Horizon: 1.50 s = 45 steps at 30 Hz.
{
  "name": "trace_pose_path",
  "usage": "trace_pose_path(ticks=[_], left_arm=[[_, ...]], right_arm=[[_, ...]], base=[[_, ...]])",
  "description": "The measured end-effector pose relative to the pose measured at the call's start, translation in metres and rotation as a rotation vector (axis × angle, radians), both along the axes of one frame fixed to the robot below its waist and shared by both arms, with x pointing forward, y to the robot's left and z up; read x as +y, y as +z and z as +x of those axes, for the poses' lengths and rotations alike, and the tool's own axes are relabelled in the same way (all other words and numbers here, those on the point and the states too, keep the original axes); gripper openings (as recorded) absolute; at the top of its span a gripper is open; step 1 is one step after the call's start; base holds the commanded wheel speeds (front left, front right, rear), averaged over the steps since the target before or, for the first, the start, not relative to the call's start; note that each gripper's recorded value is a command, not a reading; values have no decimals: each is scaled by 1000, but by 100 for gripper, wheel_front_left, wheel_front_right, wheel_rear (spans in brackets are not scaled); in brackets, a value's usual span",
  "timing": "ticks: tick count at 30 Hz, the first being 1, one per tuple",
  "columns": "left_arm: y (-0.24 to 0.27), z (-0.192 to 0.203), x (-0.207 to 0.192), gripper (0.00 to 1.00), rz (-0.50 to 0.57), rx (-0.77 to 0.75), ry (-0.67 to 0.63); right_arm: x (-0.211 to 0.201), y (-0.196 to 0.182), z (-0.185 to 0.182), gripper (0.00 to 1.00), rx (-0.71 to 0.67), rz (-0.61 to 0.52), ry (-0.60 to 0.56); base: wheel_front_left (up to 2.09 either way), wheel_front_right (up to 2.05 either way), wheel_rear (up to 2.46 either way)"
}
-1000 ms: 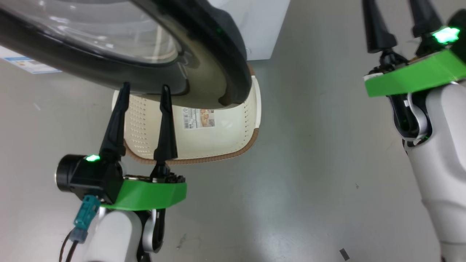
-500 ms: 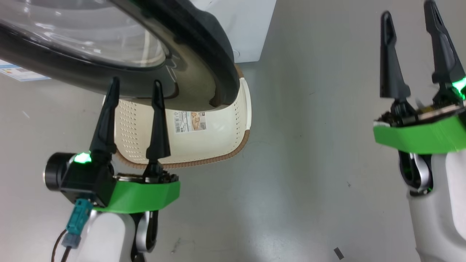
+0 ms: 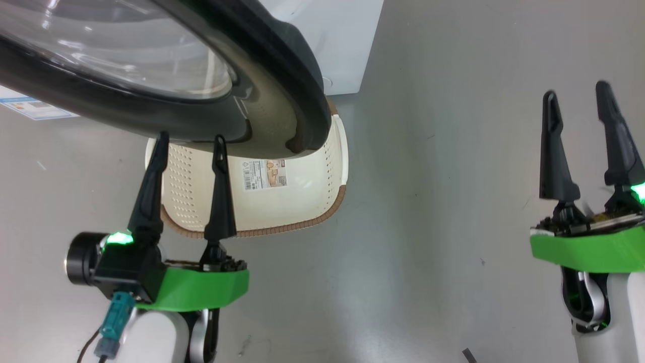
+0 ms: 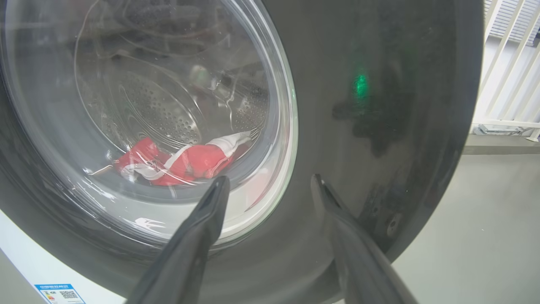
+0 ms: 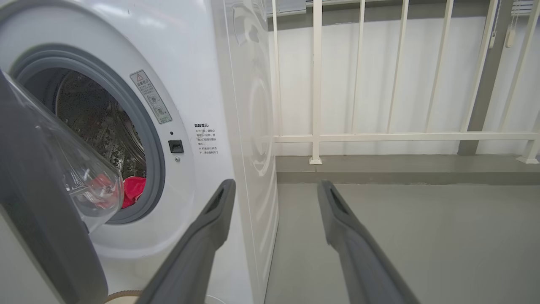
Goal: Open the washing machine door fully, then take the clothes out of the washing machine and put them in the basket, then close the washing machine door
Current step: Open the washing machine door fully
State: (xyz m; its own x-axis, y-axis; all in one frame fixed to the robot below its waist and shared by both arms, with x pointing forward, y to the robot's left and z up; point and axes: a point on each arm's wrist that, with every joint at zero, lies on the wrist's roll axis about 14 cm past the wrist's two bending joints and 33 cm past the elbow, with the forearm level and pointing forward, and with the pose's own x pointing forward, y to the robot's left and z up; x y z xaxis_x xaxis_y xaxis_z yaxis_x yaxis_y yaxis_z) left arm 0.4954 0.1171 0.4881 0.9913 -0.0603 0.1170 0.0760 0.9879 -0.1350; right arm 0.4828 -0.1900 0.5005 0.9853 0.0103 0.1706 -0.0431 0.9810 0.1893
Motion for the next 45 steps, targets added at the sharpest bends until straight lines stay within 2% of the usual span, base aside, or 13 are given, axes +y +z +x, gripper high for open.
trace_pose_path(ticks=[10, 29, 30, 31, 36, 40, 45], left_arm=[[0, -5, -1, 100, 2, 5, -4], [-2, -8, 1, 100, 4, 12, 2], [-1, -8, 2, 100, 4, 11, 3], [-1, -8, 2, 100, 4, 10, 4], [0, -9, 3, 100, 5, 8, 7], [1, -10, 5, 100, 7, 7, 11], [2, -11, 7, 100, 10, 7, 15]], right_arm=[[3, -13, -17, 100, 51, 16, 6], [8, -17, -17, 100, 60, 21, 22], [11, -17, -17, 36, 61, 22, 29], [14, -18, -17, 0, 62, 24, 39], [39, -24, -13, 0, 80, 53, 111], [57, -30, -6, 0, 102, 175, 157], [74, -25, 14, 0, 121, 383, 207]], base=[[0, 0, 0], [0, 0, 0], [0, 0, 0], [0, 0, 0], [0, 0, 0], [0, 0, 0], [0, 0, 0]])
